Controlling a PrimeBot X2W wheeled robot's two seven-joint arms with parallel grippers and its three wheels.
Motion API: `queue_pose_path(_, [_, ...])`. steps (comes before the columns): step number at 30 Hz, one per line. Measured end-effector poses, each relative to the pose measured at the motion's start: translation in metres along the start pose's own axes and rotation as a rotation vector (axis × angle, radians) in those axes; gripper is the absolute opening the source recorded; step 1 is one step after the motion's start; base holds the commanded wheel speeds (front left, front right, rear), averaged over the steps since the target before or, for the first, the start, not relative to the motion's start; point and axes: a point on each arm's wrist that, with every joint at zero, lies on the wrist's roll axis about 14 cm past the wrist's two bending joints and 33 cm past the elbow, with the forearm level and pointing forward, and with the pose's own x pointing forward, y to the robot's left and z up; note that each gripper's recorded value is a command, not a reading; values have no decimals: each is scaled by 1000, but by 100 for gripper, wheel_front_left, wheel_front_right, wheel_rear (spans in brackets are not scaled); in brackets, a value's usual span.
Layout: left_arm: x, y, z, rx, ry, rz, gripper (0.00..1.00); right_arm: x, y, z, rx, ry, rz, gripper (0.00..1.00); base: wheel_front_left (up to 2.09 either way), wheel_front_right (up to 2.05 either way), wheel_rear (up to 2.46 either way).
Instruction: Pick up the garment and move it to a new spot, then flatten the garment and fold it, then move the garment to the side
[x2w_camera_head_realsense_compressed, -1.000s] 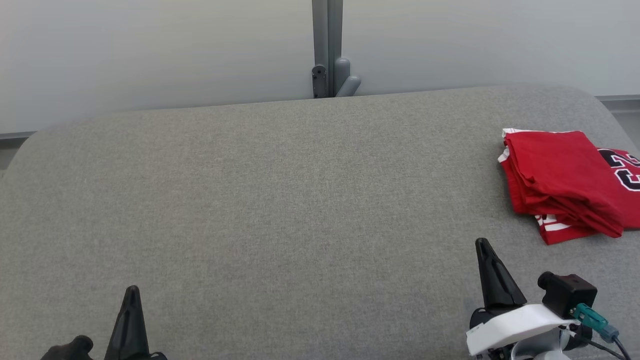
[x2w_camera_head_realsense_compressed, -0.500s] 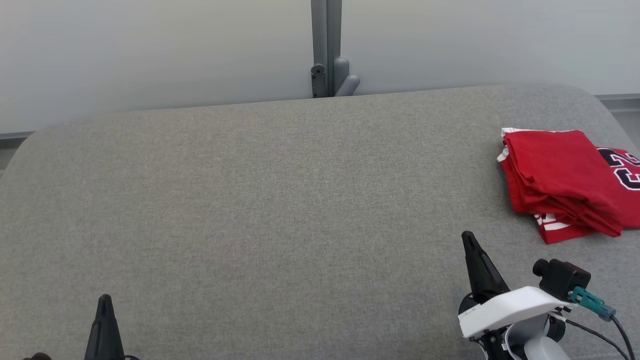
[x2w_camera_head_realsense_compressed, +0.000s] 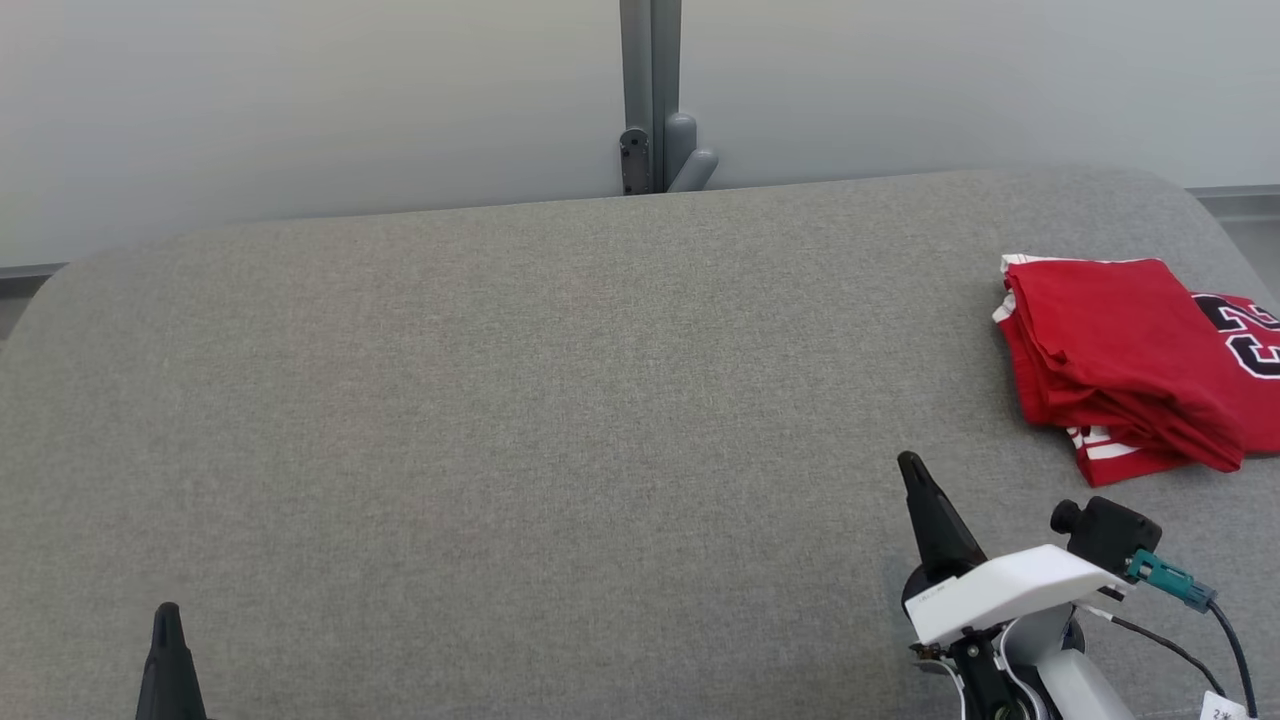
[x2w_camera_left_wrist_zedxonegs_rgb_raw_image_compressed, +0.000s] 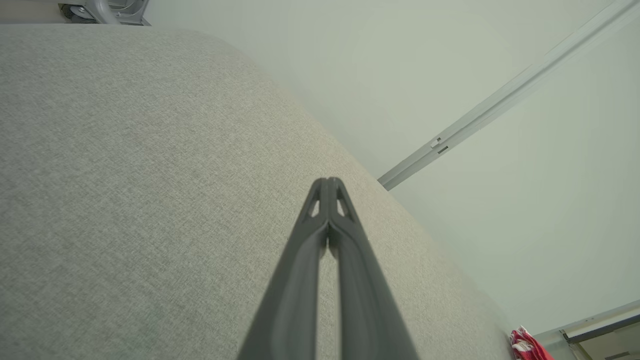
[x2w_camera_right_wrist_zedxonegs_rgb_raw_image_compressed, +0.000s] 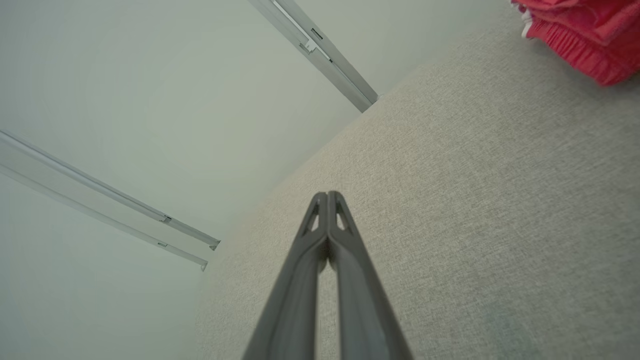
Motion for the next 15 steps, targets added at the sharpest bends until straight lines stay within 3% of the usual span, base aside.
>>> queue_pose_path(15, [-3, 8, 13, -184, -28, 28, 0, 9, 4, -7, 184, 38, -1, 0, 0, 0, 0])
